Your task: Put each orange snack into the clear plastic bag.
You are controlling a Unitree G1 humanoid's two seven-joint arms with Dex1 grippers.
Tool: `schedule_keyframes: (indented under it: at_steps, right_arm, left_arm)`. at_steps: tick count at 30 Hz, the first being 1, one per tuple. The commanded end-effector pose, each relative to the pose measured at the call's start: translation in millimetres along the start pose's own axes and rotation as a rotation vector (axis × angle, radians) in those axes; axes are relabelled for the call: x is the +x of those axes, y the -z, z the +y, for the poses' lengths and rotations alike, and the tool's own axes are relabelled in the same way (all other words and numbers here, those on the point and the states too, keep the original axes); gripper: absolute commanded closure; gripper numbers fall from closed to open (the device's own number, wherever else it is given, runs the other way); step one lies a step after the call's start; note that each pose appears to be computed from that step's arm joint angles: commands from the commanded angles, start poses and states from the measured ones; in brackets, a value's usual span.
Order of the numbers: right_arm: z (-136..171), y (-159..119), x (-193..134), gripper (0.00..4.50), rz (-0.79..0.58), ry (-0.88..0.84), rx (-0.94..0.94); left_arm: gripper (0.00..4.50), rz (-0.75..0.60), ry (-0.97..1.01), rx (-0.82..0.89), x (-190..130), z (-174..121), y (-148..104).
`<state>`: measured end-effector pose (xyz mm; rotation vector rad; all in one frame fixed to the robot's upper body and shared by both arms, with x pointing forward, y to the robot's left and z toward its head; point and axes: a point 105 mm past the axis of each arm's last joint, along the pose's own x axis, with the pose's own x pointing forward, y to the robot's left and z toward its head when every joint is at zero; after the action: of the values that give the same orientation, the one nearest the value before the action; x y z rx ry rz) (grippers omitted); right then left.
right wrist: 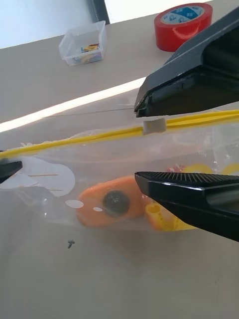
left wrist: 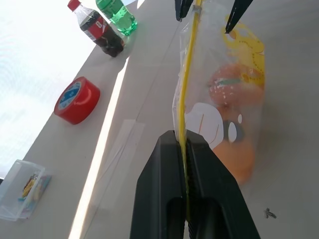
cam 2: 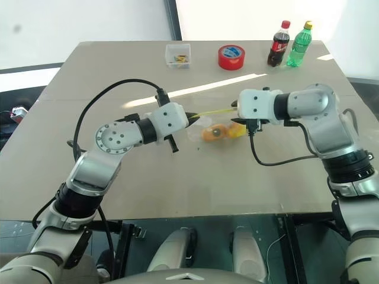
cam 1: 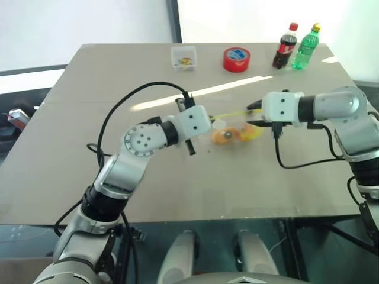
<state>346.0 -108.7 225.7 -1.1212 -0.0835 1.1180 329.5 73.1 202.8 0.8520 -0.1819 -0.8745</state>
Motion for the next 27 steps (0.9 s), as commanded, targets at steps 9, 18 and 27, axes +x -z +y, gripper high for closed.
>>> schedule_keyframes:
  at_steps: [9,18,27]
  right_arm:
    - [-15.8,-8.2,-8.6,4.41,0.018,0.057,-0.067]
    - [-18.7,-3.3,-12.8,4.41,0.042,0.070,-0.066]
    - [-24.7,32.8,-36.9,4.41,0.211,0.093,-0.066]
  left_arm:
    - [4.50,-0.024,-0.026,0.026,-3.1,4.8,-6.8]
    - [4.50,-0.022,-0.029,0.026,-3.4,5.1,-5.7]
    - [4.50,-0.019,-0.032,0.028,-4.8,6.0,-4.5]
